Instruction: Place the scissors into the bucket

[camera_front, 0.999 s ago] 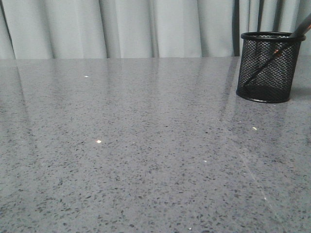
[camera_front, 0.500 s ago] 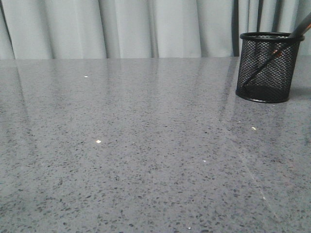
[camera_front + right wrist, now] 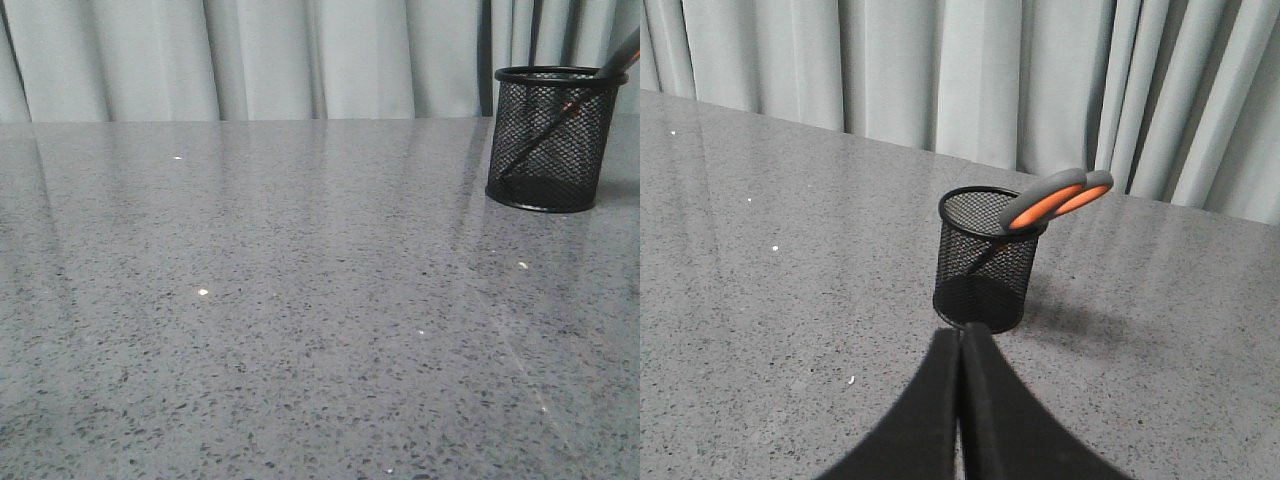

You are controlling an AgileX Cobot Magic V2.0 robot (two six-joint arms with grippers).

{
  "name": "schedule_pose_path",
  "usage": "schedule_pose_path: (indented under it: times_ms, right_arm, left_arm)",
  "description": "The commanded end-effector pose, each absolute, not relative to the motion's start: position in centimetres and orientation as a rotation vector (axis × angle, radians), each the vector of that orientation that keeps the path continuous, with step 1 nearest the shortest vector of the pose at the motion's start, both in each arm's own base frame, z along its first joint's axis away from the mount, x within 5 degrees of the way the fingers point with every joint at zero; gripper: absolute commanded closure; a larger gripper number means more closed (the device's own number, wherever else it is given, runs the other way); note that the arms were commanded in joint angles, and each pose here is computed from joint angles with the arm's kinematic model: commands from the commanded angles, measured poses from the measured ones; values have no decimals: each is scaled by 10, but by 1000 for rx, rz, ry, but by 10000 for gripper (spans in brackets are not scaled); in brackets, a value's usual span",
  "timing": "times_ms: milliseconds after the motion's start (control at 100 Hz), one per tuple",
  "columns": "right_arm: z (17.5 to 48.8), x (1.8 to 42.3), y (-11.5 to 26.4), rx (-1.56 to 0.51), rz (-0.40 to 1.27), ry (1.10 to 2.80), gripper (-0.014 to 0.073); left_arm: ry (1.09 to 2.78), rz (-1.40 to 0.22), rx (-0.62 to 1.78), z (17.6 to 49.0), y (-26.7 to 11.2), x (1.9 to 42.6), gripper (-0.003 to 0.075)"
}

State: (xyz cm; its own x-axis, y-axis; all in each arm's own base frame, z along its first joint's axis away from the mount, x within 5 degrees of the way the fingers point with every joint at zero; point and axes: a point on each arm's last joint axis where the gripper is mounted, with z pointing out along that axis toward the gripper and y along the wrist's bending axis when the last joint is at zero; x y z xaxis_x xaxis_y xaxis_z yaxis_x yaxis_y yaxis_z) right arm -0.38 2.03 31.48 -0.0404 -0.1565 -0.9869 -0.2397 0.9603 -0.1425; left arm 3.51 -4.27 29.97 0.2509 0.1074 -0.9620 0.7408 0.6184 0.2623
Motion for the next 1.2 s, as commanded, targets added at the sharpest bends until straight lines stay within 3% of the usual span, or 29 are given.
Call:
schedule_pose_path:
  times_ms: [0, 250, 510, 700, 840, 1189]
  right_arm:
    - [328, -9, 19, -276, 52, 1512, 658]
    - [328, -9, 19, -276, 52, 1512, 658]
    - [328, -9, 19, -276, 52, 1512, 658]
    - [328, -9, 19, -276, 52, 1512, 658]
    - [328, -9, 19, -276, 52, 1512, 658]
    - [328, -9, 19, -276, 52, 1512, 658]
  left_arm:
    - [1192, -552, 778, 314, -42, 33, 740]
    - [1192, -521, 743, 315, -38, 32, 740]
    - [1275, -235, 507, 315, -24, 43, 740]
    - [1261, -161, 420, 312, -21, 47, 740]
    - [1231, -175, 357, 289, -22, 55, 740]
    - [1466, -58, 117, 227, -7, 66, 740]
